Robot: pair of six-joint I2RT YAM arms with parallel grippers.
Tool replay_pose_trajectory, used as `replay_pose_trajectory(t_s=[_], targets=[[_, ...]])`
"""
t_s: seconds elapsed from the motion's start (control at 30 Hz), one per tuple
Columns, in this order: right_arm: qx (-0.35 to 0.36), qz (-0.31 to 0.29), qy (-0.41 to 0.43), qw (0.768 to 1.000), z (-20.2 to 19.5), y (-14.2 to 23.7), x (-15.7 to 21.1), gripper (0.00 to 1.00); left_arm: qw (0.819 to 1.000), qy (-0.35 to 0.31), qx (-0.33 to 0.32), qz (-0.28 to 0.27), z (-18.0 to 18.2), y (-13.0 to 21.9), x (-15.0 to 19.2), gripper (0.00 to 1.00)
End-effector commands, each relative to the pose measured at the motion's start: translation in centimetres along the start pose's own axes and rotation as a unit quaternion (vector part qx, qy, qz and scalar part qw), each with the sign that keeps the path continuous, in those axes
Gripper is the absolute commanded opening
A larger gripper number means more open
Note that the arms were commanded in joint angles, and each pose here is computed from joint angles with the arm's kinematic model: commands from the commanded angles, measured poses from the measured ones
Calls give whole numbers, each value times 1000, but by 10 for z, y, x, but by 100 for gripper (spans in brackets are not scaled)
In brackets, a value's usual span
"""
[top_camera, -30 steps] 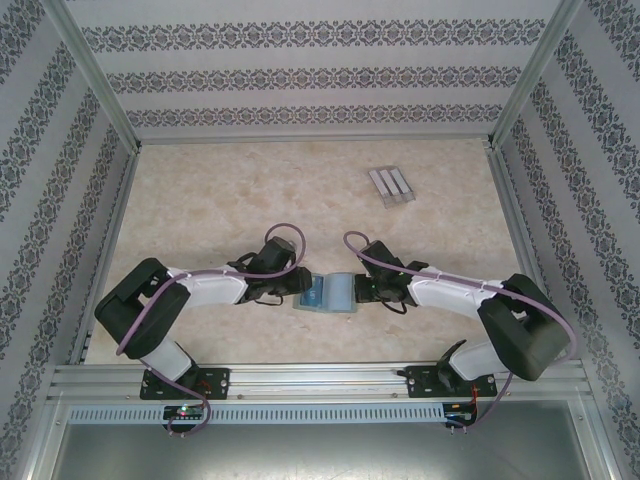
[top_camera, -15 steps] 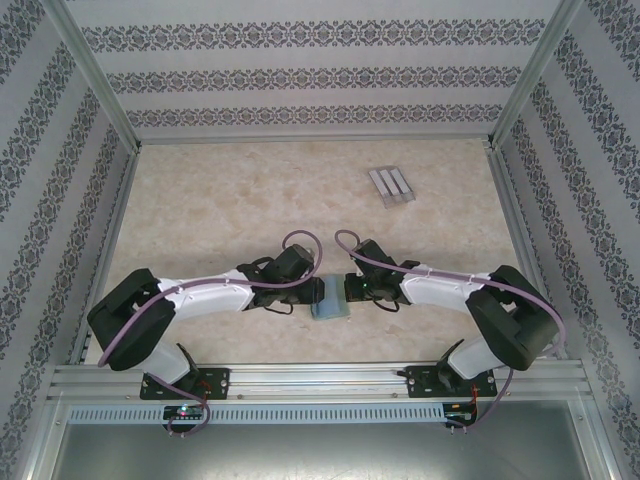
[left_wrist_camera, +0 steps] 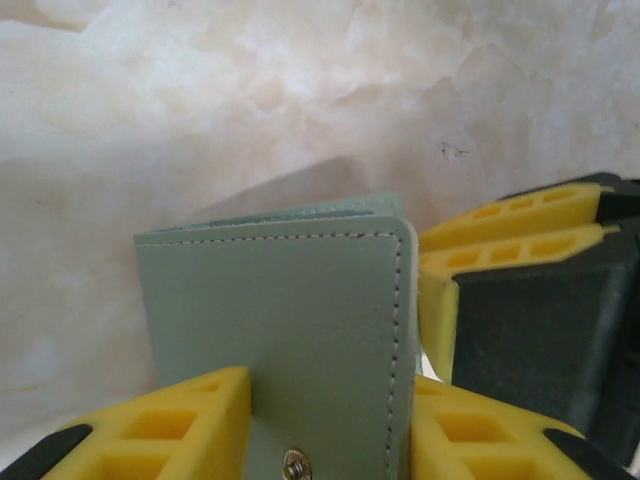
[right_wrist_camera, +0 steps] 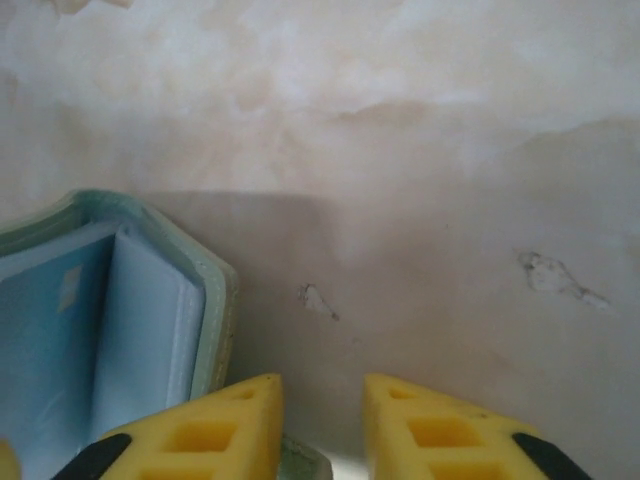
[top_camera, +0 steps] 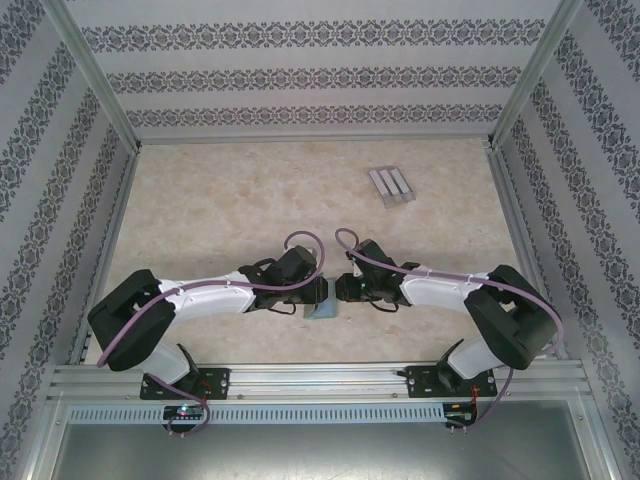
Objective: Put the credit cards into the card holder
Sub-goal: Close the card holder at the center of the table.
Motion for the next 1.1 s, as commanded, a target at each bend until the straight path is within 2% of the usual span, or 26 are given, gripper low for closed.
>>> replay_pose_trajectory(t_s=[0.0, 0.23, 0.37, 0.43, 0.47, 0.53, 0.7, 0.8, 0.93, 1.07], targets=[[-19, -12, -8, 1000, 0, 11, -1, 31, 1000, 3, -4, -12, -4, -4, 3, 39], [-35, -42, -15, 998, -3, 33, -1, 34, 1000, 7, -13, -16, -3, -2, 4, 39], [-46, -38, -15, 998, -4, 37, 3, 25, 1000, 8, -12, -20, -6, -2, 4, 39], [-43, -32, -18, 998, -7, 36, 6, 24, 1000, 9, -12, -18, -7, -3, 4, 39], [-43, -28, -23, 998, -8, 35, 7, 26, 1000, 10, -10, -16, -8, -4, 4, 39], [-49, -18, -30, 998, -7, 34, 10, 41, 1000, 10, -1, -16, -11, -5, 3, 38], [-55, -26, -37, 997, 2, 37, 11, 48, 1000, 19, -4, -15, -12, -7, 4, 31], [-42, -28, -29, 998, 6, 31, 13, 61, 999, 25, -17, -18, -8, -4, 5, 29], [-19, -23, -10, 1000, 11, 16, 19, 62, 999, 31, -32, -25, -2, 1, 7, 28], [29, -43, 5, 999, 5, 6, 21, 62, 998, 33, -36, -33, 1, 4, 9, 28]])
Point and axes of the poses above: each hand's point on the last joint's axis, 136 mm out from that joint toward the fingers, its own y axis back along the fingers, its own z axis along the line the jaws close on, x = y × z, the point moved 7 cm from there along y, back along the fingers, and after that the axes turned 10 degrees about -y, right-handed, at the moved point
